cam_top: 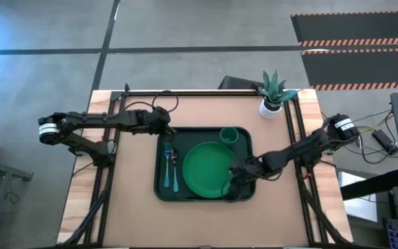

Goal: Pick and place plate/cup/fork/spoon on tray
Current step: Adjust the plate on the green tray

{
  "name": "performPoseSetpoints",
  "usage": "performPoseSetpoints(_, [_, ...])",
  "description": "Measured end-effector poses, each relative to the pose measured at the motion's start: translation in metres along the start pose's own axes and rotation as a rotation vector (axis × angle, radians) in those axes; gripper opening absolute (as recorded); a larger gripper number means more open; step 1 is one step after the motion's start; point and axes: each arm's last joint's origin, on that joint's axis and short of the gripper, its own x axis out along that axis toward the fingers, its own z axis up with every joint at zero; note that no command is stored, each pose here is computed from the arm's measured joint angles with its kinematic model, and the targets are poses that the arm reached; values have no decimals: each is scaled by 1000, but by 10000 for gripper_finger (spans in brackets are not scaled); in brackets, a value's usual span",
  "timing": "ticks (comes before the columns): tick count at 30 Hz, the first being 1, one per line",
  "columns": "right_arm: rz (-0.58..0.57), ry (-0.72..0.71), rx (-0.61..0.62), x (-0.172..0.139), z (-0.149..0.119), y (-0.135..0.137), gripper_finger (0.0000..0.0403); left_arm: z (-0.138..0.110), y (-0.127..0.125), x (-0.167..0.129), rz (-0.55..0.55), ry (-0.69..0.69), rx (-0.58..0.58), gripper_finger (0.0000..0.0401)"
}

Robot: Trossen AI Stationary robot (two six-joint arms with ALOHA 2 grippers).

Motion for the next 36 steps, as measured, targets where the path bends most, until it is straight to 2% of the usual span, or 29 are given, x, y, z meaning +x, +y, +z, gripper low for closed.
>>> performPoseSetpoints(7, [24,2,33,-9,-10,9,9,0,0,0,0,0,-1,0])
performPoseSetpoints(12, [-12,-22,34,-15,-15,11,9,0,0,0,1,1,-1,0])
performPoseSetpoints(25, [-74,-89,-11,-13,4,-4,9,-1,1,1,1,1,-5,0])
performPoseSetpoints(36, [-44,-50,23,-13,-3,0,9,-2,1,2,1,1,-5,0])
